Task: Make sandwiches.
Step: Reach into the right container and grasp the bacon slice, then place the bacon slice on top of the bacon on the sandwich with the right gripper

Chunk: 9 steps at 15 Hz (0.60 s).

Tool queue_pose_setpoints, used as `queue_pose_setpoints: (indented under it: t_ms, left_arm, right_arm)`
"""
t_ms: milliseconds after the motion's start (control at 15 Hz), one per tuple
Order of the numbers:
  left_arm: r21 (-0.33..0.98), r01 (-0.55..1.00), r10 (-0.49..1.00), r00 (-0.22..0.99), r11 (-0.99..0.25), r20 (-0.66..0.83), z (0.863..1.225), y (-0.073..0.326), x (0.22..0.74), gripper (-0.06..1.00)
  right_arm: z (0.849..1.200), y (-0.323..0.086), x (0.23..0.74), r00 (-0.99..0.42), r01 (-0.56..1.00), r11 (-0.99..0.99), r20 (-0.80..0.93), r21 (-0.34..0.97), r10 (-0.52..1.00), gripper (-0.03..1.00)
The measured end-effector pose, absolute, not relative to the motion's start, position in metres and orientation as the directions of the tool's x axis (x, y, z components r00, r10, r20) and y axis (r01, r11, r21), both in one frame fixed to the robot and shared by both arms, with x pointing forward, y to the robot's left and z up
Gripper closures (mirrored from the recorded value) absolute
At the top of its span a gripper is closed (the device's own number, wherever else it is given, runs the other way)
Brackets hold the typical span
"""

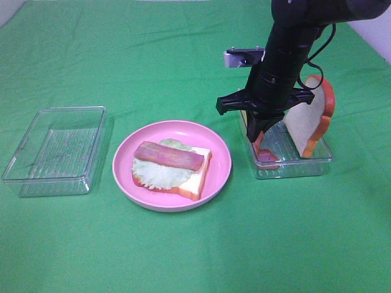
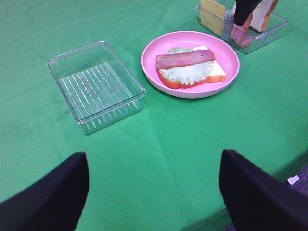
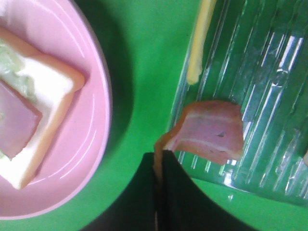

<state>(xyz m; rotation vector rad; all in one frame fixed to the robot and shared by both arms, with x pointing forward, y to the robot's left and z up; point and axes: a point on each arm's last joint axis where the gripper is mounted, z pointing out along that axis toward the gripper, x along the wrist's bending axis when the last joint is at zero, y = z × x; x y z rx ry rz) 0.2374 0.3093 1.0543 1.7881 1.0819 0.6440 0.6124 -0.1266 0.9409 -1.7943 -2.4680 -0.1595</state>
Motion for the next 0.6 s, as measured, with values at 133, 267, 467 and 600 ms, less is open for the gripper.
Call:
queue_pose_setpoints:
  t_ms: [133,267,467,600]
  left_arm:
    - [0.897,0.398,0.879,0.477,-0.192,-0.024,1.054,0.309,0.237,0.23]
    - [0.897,0.398,0.879,0.477,-0.192,-0.024,1.054,0.309,0.237,0.23]
    - [0.897,0.398,0.879,0.477,-0.192,-0.024,1.054,0.309,0.237,0.23]
    - [0.897,0.398,0.879,0.477,-0.192,-0.024,1.054,0.309,0.237,0.23]
  right_arm:
    - [0.945,-0.127,0.612,-0.31,0.951,0.307,0.131,0.038,0.942,0.97]
    - [0.964,-0.129,0.607,-0.316,0.949,0.31,0.133,0.062,0.939,0.97]
    - [1.004,-0.134,0.592,-0.328,0.945,0.323,0.141,0.056,0.934,0.97]
    - [1.018,-0.136,0.582,-0.325,0.945,0.326,0.168,0.022,0.93,0.97]
